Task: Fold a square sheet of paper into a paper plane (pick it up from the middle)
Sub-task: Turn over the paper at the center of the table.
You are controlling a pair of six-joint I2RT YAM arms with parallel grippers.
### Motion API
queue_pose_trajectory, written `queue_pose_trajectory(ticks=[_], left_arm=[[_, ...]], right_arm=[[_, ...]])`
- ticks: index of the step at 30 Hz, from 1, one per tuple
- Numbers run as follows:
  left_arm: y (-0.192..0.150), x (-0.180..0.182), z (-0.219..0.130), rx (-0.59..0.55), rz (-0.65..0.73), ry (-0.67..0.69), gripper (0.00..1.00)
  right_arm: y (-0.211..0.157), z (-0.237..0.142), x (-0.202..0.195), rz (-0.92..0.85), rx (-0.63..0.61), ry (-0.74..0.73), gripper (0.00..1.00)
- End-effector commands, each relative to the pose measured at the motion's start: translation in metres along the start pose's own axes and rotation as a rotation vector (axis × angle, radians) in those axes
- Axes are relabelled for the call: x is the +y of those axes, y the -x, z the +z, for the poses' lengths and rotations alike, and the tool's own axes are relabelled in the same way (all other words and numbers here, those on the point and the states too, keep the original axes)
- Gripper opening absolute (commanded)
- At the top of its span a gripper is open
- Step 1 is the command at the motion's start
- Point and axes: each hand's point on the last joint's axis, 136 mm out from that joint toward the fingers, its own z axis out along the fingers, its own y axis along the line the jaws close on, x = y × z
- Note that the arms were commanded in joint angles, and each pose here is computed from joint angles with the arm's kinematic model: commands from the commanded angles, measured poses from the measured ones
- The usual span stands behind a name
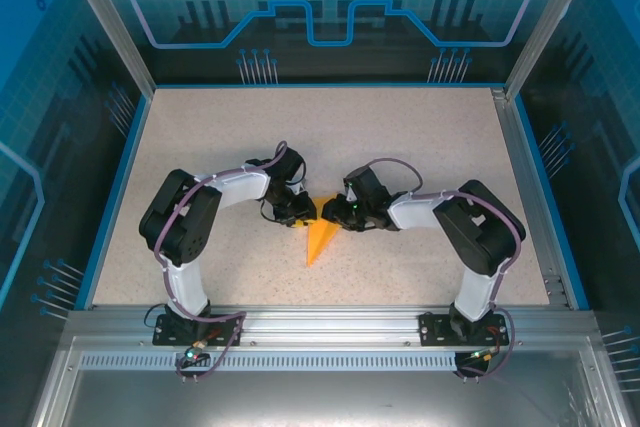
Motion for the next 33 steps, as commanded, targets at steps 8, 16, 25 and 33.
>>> queue_pose_trajectory(ticks=[8,16,25,33], left_arm=[[-0.003,0.0,-0.026,-0.104,-0.017,-0.002,0.3],[0.0,0.016,-0.086,-0.359,-0.038,0.063,0.4],[0.003,0.037,-0.136,-0.591,-0.122,0.06,0.47],[-0.004,0.054,-0.151,-0.681,-0.17,0.048,0.63]], right_arm=[[0.01,0.003,0.031,-0.1,0.034,0.057,0.06],[0.024,-0.057,0.026,-0.274,-0.028,-0.24,0.06],[0.044,-0.154,0.005,-0.458,-0.093,-0.726,0.07],[0.048,-0.172,0.011,-0.601,-0.124,-1.003,0.1]])
